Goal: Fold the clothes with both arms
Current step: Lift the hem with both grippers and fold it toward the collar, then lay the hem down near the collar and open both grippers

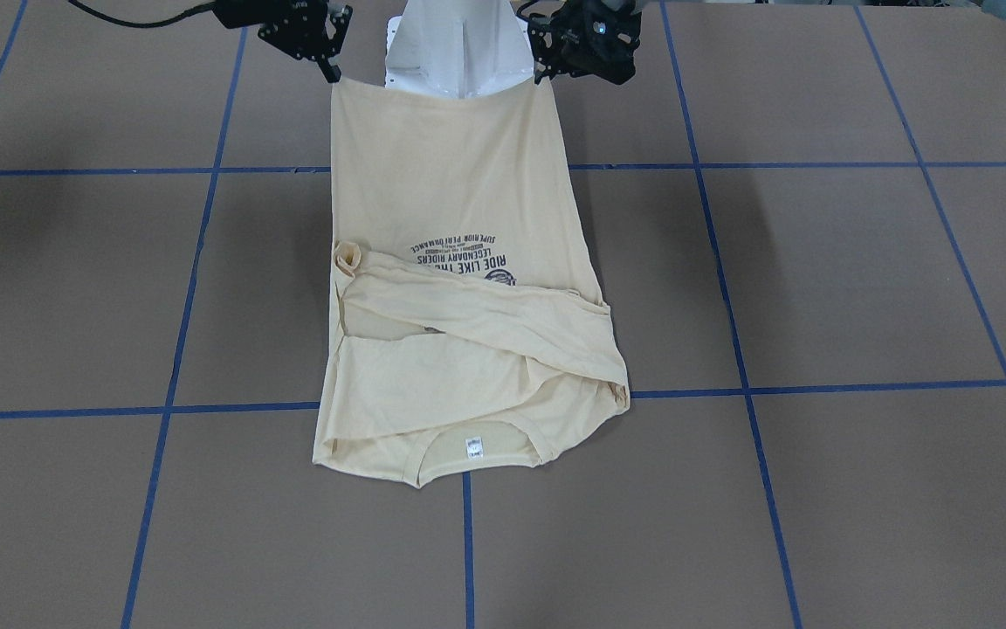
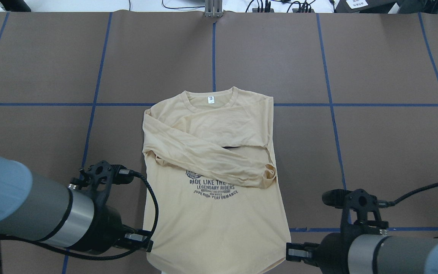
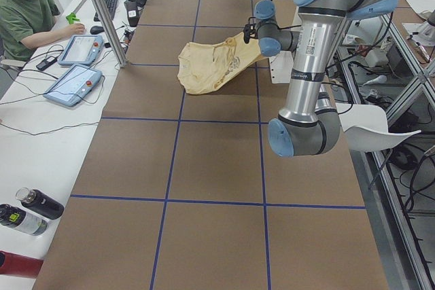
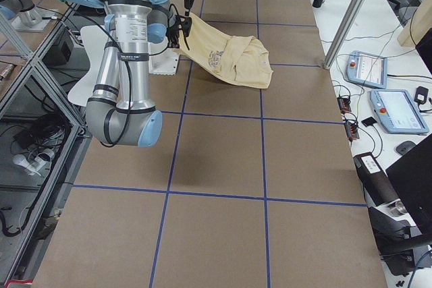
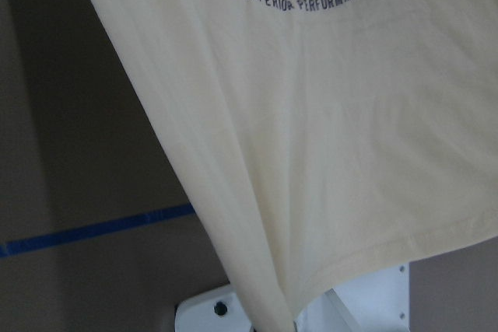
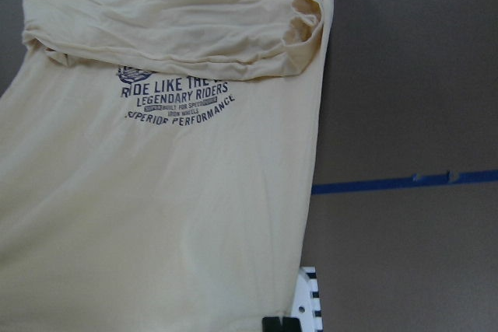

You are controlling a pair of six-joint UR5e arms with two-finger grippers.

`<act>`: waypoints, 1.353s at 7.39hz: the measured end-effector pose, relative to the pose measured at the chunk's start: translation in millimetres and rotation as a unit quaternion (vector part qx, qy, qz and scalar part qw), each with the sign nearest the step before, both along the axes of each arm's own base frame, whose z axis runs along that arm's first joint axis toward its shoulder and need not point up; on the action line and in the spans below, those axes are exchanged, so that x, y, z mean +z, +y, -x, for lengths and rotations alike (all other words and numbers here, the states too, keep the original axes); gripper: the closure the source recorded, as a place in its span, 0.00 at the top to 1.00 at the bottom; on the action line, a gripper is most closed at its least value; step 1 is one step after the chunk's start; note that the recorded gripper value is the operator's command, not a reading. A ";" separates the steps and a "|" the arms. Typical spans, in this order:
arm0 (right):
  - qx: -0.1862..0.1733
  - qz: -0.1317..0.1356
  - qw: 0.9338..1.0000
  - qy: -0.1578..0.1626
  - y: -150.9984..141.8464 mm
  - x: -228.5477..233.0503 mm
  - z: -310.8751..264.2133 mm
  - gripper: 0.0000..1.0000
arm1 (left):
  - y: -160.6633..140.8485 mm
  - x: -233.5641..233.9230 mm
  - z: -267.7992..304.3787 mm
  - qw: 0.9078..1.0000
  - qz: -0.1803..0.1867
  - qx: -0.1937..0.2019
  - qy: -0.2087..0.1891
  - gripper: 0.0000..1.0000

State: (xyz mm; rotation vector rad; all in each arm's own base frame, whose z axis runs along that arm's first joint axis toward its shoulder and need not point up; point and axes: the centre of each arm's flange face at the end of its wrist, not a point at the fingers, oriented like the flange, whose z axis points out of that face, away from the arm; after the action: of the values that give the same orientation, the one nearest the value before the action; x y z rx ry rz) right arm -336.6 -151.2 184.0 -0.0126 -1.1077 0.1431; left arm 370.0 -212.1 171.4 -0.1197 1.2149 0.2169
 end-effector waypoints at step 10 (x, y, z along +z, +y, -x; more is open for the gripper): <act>0.178 -0.004 0.978 0.112 -257.6 8.9 64.9 0.00 | -208.4 42.7 -40.7 0.962 -0.015 -0.222 -0.156 0.00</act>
State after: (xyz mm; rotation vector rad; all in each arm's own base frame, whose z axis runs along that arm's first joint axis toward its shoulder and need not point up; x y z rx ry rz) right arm -401.5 -408.8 192.9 0.2055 -0.8766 0.4497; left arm 410.7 -420.4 214.1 0.1428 0.8958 -0.1720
